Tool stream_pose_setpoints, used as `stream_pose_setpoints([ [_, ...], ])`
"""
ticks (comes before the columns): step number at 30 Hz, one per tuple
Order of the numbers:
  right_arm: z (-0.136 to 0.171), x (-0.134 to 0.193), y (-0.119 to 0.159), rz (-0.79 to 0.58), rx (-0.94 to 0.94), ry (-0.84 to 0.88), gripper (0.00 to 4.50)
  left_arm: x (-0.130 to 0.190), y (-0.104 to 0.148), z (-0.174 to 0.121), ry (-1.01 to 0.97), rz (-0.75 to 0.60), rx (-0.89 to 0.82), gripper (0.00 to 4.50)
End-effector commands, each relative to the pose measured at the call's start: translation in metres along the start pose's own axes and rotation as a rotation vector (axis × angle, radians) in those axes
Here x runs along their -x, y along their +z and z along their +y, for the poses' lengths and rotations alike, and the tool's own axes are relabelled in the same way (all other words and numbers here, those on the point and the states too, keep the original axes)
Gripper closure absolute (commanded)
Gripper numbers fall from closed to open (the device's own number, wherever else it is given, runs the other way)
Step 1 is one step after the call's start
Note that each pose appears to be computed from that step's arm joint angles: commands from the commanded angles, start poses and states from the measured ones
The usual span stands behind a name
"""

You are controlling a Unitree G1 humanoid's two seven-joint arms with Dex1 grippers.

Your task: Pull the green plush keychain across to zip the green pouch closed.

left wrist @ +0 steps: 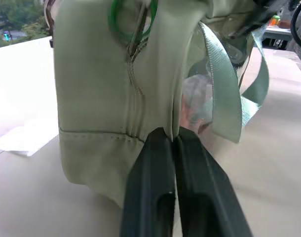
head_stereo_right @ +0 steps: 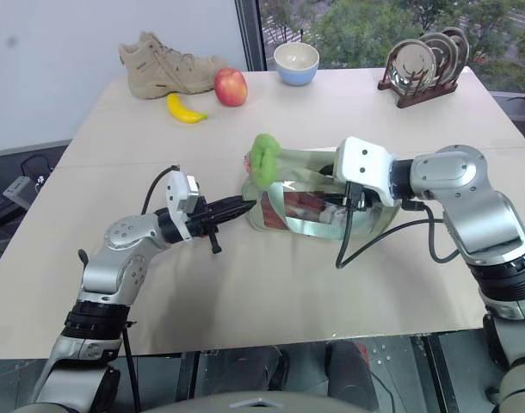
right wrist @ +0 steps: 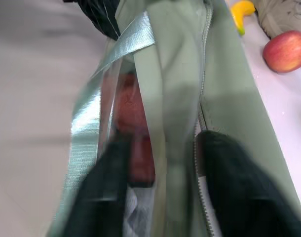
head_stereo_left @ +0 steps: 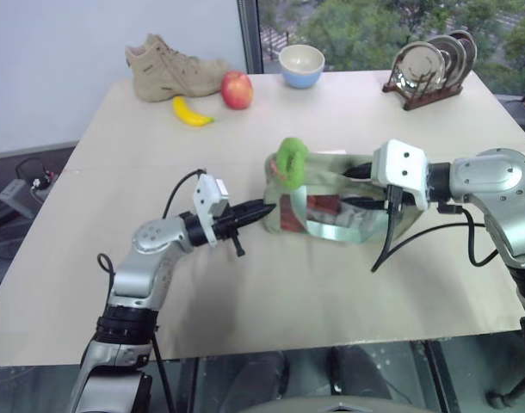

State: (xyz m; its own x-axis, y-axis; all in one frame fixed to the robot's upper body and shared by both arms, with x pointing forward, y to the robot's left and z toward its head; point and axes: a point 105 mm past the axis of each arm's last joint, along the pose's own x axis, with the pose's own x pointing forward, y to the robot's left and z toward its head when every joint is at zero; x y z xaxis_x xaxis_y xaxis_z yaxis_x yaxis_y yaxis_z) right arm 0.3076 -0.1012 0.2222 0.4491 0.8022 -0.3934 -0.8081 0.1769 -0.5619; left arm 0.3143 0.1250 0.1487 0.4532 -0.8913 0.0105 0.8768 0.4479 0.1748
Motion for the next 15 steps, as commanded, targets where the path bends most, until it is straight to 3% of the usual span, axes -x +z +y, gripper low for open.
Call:
stream_pose_setpoints([
  [1, -0.007, 0.019, 0.022, -0.063, -0.021, -0.071, 1.41, -0.002, 0.007, 0.004, 0.006, -0.018, -0.042, 4.5],
  [6, -0.012, 0.027, 0.047, -0.09, -0.092, -0.159, 1.41, -0.003, 0.007, 0.004, 0.01, -0.017, -0.05, 4.5],
  [10, -0.004, 0.013, 0.076, -0.226, -0.317, -0.122, 1.41, -0.003, 0.008, 0.004, 0.013, -0.017, -0.065, 4.5],
  [15, -0.006, -0.007, 0.081, -0.258, -0.54, -0.127, 1.41, -0.006, 0.011, 0.004, 0.008, -0.015, -0.085, 4.5],
])
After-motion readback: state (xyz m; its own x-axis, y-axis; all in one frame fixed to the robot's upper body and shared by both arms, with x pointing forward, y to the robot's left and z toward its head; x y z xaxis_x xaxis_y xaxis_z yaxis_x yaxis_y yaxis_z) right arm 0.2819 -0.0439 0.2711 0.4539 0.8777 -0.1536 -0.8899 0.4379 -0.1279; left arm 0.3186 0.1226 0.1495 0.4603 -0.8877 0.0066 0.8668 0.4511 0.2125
